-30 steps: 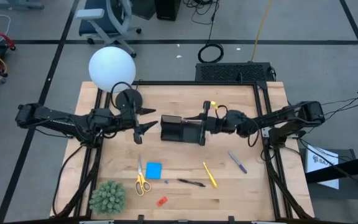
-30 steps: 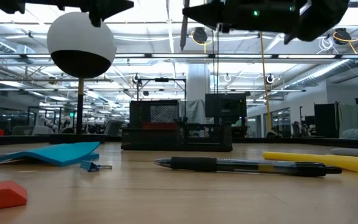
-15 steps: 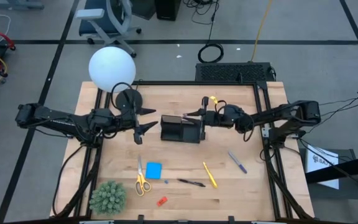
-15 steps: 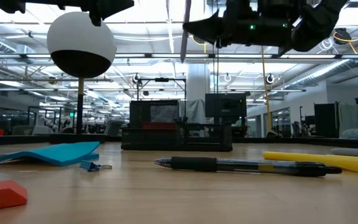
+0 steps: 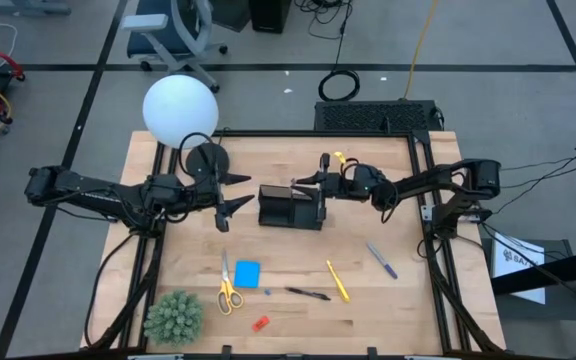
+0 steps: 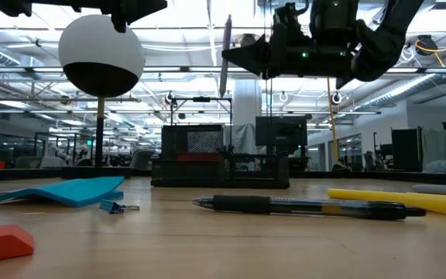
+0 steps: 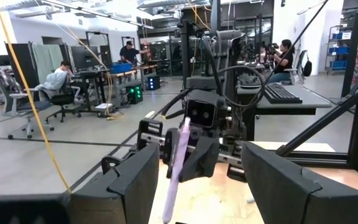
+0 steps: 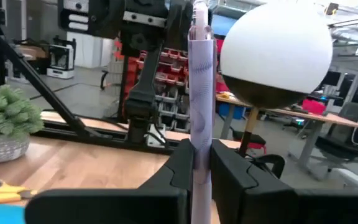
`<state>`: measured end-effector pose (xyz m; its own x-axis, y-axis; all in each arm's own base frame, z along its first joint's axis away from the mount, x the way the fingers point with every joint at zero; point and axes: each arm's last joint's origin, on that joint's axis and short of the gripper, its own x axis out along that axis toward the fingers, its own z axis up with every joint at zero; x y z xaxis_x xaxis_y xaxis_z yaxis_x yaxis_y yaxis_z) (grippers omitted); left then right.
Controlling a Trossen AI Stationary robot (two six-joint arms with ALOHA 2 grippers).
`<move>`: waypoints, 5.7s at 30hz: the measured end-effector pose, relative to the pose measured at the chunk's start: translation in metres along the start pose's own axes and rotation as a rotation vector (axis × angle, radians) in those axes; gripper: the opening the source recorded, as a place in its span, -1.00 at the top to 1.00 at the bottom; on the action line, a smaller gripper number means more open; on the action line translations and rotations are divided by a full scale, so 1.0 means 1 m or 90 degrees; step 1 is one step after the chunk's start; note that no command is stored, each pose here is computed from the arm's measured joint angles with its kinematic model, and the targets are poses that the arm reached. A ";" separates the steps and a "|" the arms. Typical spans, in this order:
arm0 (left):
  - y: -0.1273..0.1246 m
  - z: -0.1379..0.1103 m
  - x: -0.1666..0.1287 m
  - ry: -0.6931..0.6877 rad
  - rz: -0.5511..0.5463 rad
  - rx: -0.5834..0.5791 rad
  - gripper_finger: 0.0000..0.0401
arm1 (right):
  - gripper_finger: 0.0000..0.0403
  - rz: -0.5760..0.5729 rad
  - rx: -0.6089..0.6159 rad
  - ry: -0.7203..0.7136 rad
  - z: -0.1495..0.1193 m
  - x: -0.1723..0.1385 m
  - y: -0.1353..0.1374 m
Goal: Pick and place office supplies into organizer
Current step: Put the violet pen into the black desk organizer, then put the blue marker pen into the black desk organizer
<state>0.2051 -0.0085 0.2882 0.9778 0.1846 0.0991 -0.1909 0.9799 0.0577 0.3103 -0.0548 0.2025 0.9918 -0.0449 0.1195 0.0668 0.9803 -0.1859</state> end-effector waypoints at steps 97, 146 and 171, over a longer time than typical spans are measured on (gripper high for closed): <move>-0.002 -0.001 0.000 0.004 -0.026 -0.001 -0.17 | 0.57 0.027 -0.165 0.072 0.062 -0.031 0.033; -0.002 -0.002 0.000 0.009 -0.024 0.001 -0.17 | 0.62 -0.153 0.201 0.597 0.149 -0.112 0.083; -0.001 -0.001 0.000 0.008 -0.023 0.010 -0.17 | 0.72 -0.179 0.553 0.956 0.078 -0.151 0.110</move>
<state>0.2054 -0.0098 0.2867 0.9851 0.1500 0.0836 -0.1565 0.9847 0.0771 0.1592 0.0745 0.2402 0.2272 0.1521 -0.9619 0.6631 0.6992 0.2671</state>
